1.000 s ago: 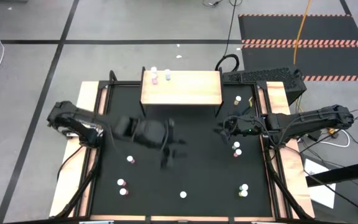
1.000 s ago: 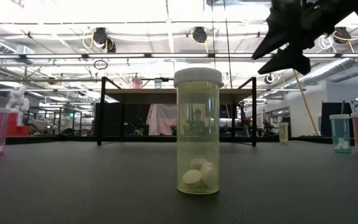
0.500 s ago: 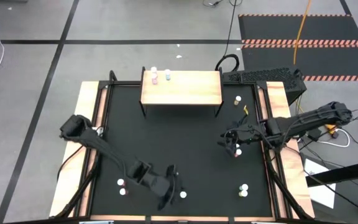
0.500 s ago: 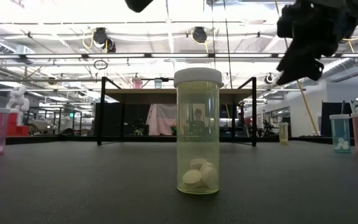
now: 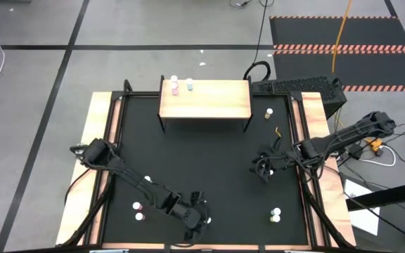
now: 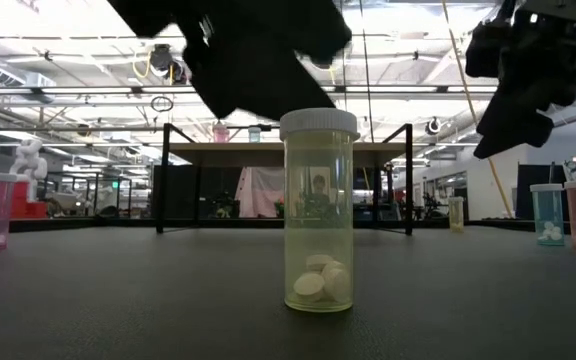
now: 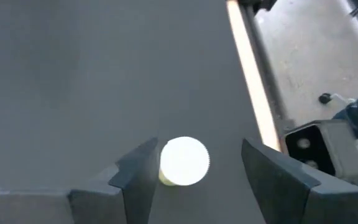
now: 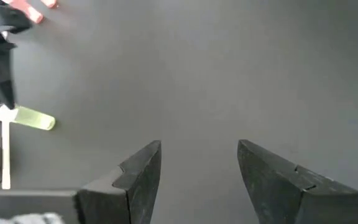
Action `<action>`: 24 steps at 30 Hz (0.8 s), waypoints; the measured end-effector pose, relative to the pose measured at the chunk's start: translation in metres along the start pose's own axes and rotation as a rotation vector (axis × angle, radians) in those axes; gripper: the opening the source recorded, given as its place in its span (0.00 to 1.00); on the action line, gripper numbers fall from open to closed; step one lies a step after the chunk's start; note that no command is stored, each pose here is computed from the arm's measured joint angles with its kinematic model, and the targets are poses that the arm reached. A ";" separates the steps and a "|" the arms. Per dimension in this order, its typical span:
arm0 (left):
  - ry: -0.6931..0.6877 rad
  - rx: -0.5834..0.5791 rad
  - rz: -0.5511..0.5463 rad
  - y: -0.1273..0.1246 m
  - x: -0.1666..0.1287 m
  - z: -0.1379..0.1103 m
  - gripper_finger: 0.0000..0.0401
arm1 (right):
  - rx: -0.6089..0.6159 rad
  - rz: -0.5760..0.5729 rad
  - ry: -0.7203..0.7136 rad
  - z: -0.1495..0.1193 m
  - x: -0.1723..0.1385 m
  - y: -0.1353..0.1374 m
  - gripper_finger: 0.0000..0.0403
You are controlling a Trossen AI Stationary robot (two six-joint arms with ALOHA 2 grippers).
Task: Pick and place medicine bottles onto shelf by color
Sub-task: Put the bottom left yellow pill bottle on the shelf
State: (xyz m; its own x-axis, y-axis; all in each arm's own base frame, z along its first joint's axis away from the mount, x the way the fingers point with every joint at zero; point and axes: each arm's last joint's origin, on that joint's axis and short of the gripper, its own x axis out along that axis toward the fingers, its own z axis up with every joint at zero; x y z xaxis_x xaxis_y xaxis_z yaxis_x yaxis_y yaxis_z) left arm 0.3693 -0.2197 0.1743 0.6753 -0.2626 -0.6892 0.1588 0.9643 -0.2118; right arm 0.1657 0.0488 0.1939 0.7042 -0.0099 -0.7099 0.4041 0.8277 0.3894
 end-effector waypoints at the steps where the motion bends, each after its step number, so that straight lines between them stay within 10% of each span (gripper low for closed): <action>1: 0.003 -0.002 0.004 0.001 0.002 -0.001 0.60 | -0.002 0.001 0.000 -0.001 0.000 0.001 0.52; 10: 0.039 -0.006 0.036 0.007 0.004 -0.004 0.67 | -0.007 -0.004 -0.028 -0.004 -0.002 0.004 0.52; 24: 0.051 0.015 0.040 0.008 0.004 -0.005 0.35 | -0.001 0.012 -0.043 -0.002 -0.002 0.006 0.52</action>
State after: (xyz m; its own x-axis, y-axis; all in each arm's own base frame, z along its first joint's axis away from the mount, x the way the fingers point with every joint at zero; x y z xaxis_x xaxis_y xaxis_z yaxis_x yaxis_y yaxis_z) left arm 0.3699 -0.2134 0.1663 0.6438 -0.2245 -0.7315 0.1434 0.9744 -0.1728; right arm 0.1654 0.0550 0.1963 0.7334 -0.0245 -0.6794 0.3952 0.8286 0.3967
